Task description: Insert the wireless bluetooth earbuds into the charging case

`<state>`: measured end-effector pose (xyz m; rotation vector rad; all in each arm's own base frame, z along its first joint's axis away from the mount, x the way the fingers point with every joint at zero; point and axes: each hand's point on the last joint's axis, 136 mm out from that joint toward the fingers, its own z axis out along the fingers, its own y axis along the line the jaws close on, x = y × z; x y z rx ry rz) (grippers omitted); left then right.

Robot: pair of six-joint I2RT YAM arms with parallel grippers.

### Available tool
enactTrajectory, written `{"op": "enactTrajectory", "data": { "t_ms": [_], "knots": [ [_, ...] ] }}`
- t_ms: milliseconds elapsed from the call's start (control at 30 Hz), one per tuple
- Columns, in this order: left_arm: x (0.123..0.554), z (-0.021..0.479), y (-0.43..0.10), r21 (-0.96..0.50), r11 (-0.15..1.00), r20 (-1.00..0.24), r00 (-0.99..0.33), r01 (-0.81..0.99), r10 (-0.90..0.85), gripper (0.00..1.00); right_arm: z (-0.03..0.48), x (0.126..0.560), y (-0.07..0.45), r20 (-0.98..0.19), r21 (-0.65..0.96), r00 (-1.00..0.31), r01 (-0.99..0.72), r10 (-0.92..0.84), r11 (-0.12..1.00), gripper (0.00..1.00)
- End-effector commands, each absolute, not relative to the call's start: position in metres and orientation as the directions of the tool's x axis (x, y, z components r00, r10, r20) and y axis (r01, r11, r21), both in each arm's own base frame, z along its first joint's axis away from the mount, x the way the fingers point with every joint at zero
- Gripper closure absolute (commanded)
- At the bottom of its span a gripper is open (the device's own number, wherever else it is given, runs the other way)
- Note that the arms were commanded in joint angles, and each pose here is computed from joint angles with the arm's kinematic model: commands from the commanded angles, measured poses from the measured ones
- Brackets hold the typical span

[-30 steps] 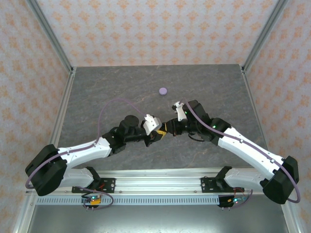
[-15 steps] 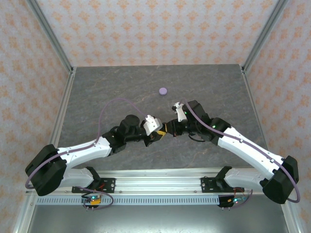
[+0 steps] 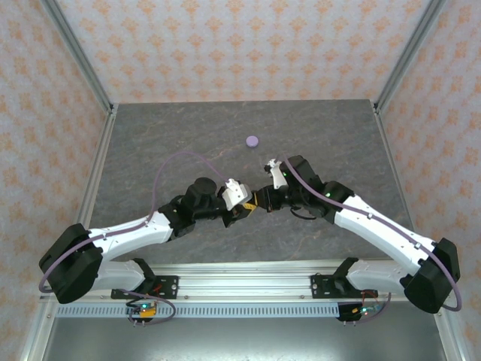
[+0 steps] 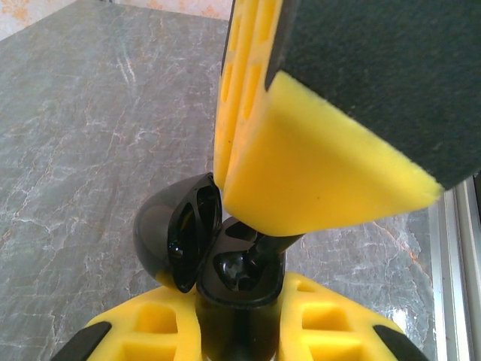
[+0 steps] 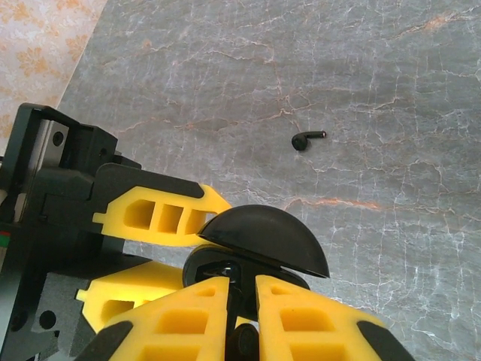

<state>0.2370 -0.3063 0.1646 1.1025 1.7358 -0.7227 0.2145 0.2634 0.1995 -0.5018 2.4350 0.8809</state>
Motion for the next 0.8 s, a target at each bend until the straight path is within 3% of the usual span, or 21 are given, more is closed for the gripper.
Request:
{"op": "enactTrajectory", "data": {
  "t_ms": [0,767],
  "knots": [
    [0.241,0.189,-0.312,0.058,0.413,-0.935,-0.095,0.909,0.341,0.85,0.210,0.212,0.268,-0.574,0.491,-0.798,-0.516,-0.186,0.702,0.85],
    [0.232,0.189,-0.316,0.028,0.368,-0.936,-0.106,0.929,0.337,0.85,0.202,0.221,0.264,-0.568,0.468,-0.808,-0.475,-0.158,0.745,0.88]
  ]
}}
